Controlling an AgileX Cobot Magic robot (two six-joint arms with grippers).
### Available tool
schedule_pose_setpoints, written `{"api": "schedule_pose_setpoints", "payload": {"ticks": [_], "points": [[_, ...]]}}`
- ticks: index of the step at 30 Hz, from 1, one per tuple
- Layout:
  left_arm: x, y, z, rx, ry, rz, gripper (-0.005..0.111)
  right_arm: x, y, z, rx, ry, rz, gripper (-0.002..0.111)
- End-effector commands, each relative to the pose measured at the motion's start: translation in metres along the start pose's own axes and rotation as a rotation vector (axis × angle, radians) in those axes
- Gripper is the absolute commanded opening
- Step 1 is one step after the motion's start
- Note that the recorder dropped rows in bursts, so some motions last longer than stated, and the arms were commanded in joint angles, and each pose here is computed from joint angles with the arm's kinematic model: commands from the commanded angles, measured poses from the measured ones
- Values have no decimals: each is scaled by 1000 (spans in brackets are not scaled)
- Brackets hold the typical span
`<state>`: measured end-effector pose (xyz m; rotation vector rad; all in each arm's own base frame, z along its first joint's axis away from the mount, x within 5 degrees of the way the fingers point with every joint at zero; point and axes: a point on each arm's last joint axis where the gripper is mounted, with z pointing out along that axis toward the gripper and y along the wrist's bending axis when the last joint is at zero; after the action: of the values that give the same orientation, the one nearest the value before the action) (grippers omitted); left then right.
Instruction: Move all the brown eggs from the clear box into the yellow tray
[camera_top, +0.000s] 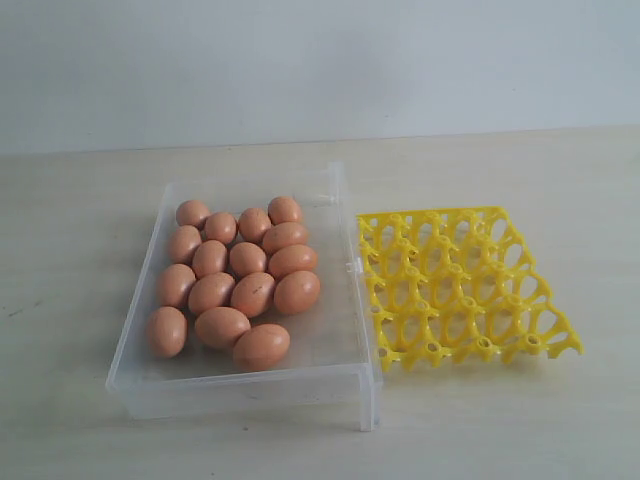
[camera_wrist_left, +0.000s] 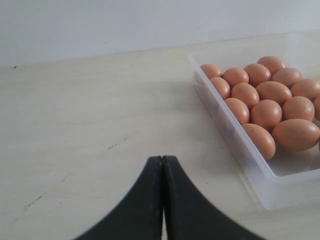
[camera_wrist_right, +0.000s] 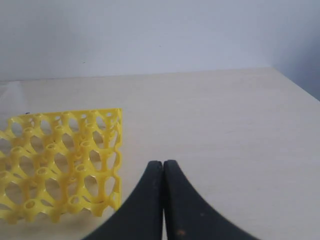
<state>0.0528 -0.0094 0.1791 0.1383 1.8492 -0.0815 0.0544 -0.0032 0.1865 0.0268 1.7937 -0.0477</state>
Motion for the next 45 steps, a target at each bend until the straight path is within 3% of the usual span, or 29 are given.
{"api": "schedule_pose_setpoints", "payload": {"ticks": [1, 7, 15, 24, 30, 35, 40, 45], "points": [[-2, 0, -1, 3, -19, -4, 0, -12, 1, -1, -14, -150, 49, 0], [-2, 0, -1, 3, -19, -4, 0, -64, 0, -24, -17, -303, 56, 0], [-2, 0, -1, 3, -19, -4, 0, -141, -2, -33, -10, -252, -21, 0], [-2, 0, -1, 3, -19, -4, 0, -172, 30, 14, -319, 239, 9, 0], [-2, 0, -1, 3, -19, -4, 0, -171, 75, 63, -575, 582, -43, 0], [-2, 0, -1, 3, -19, -4, 0, -168, 127, 99, -724, 782, -211, 3], [-2, 0, -1, 3, -19, -4, 0, -165, 194, 120, -852, 835, -373, 21], [-2, 0, -1, 3, -19, -4, 0, -158, 251, 141, -874, 888, -424, 41]]}}
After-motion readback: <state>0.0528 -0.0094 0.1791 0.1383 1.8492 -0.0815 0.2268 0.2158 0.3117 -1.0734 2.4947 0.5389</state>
